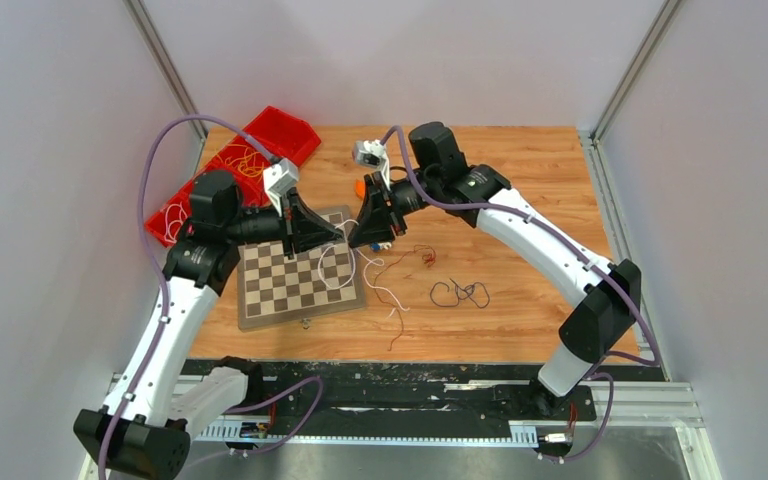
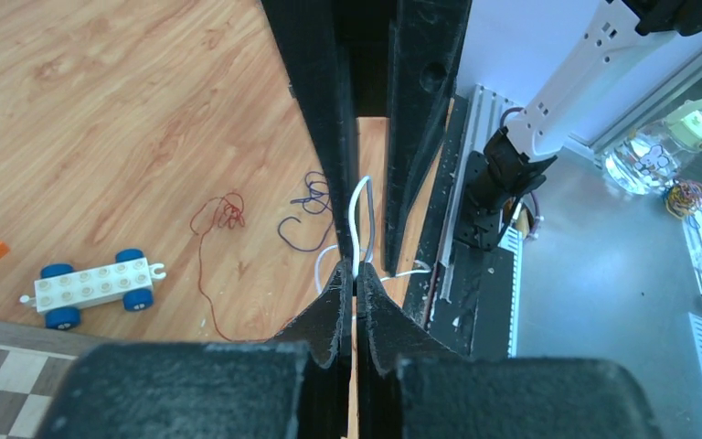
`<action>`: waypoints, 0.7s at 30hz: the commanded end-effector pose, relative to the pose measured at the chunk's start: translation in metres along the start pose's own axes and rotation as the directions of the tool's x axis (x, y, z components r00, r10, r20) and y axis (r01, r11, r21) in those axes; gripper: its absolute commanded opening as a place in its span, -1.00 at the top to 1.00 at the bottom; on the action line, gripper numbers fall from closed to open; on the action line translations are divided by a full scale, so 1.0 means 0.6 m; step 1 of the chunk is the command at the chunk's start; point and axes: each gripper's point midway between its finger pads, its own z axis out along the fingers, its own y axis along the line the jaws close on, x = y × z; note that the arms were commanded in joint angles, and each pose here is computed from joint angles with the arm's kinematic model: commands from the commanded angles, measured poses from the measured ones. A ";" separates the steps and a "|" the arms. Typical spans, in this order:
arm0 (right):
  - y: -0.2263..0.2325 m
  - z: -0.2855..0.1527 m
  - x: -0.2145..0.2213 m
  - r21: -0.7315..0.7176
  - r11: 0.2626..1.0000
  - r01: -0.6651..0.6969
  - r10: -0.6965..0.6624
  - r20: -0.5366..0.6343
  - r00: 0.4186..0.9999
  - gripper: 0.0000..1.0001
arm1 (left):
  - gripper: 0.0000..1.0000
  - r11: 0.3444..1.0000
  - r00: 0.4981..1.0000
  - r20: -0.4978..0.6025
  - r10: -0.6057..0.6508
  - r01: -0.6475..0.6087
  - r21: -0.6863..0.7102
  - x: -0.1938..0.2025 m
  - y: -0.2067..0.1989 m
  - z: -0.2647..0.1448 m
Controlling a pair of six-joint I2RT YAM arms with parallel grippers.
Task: Untangle the cables
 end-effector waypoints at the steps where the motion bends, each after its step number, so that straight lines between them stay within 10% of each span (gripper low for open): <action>1: 0.014 -0.016 -0.017 0.038 0.996 0.078 -0.079 0.024 0.997 0.20 | 1.00 0.998 0.998 0.043 0.050 -0.049 -0.034 -0.025 -0.008 -0.010; 4: -0.003 -0.042 -0.017 0.106 0.993 0.057 -0.061 0.034 0.998 -0.58 | 1.00 0.988 0.997 0.059 0.052 -0.043 -0.145 -0.035 0.018 -0.026; 8: -0.041 -0.096 -0.014 0.225 0.974 0.010 -0.024 0.061 0.998 -0.96 | 1.00 0.935 0.997 0.057 0.044 -0.021 -0.354 -0.039 0.081 -0.077; 21: -0.102 -0.253 0.043 0.523 0.846 -0.107 0.046 0.128 0.991 -1.00 | 1.00 0.289 0.980 -0.023 -0.198 0.036 -0.957 0.020 0.329 -0.463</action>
